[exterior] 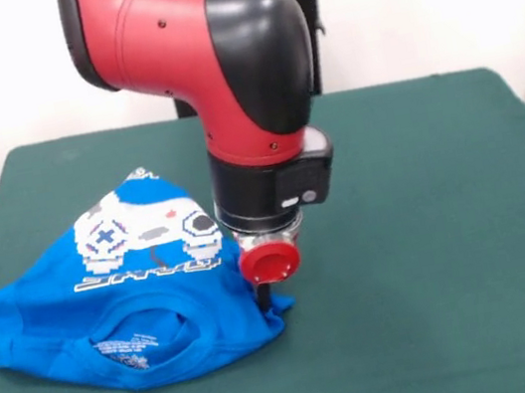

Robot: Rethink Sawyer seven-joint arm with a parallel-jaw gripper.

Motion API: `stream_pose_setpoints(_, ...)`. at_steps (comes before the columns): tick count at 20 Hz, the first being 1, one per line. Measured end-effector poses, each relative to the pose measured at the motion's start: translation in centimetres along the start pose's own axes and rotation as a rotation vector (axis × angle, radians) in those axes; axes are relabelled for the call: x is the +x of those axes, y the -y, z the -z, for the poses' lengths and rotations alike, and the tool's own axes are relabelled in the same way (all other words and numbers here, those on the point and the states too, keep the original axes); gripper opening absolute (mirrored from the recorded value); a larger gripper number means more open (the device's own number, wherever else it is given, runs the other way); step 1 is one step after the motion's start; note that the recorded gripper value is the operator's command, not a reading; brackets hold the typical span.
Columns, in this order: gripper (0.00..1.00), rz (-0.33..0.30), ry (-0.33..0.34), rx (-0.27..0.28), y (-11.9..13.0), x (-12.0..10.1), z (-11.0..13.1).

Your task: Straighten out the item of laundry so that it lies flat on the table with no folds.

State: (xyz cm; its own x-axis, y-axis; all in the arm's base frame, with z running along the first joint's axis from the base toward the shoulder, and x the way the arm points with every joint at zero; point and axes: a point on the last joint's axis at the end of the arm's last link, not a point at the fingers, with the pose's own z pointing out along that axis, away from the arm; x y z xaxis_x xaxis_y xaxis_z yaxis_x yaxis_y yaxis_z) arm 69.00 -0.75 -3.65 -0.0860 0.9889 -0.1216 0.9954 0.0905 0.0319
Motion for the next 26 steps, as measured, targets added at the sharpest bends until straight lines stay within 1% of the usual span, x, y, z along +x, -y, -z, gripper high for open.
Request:
stream_pose_setpoints(4,0.00,-0.024,-0.029,-0.015,-0.4,-0.3,1.4)
stream_pose_setpoints(7,0.00,-0.055,-0.072,-0.027,-0.7,-0.8,3.5)
stream_pose_setpoints(8,0.00,-0.073,-0.102,-0.031,-0.7,-1.0,4.7)
stream_pose_setpoints(10,0.00,-0.102,-0.150,-0.033,-0.8,-1.3,6.5)
stream_pose_setpoints(11,0.00,-0.124,-0.191,-0.032,-0.7,-1.5,8.0)
stream_pose_setpoints(13,0.00,-0.147,-0.235,-0.030,-0.7,-1.7,9.5)
stream_pose_setpoints(15,0.00,-0.184,-0.309,-0.029,-0.6,-1.8,12.0)
stream_pose_setpoints(17,0.00,-0.202,-0.351,-0.031,-0.6,-1.8,13.6)
stream_pose_setpoints(21,0.00,-0.218,-0.430,-0.053,-1.0,-1.1,16.8)
stream_pose_setpoints(25,0.00,-0.198,-0.474,-0.062,-1.3,0.8,17.7)
stream_pose_setpoints(26,0.00,-0.182,-0.493,-0.066,-1.5,2.2,17.9)
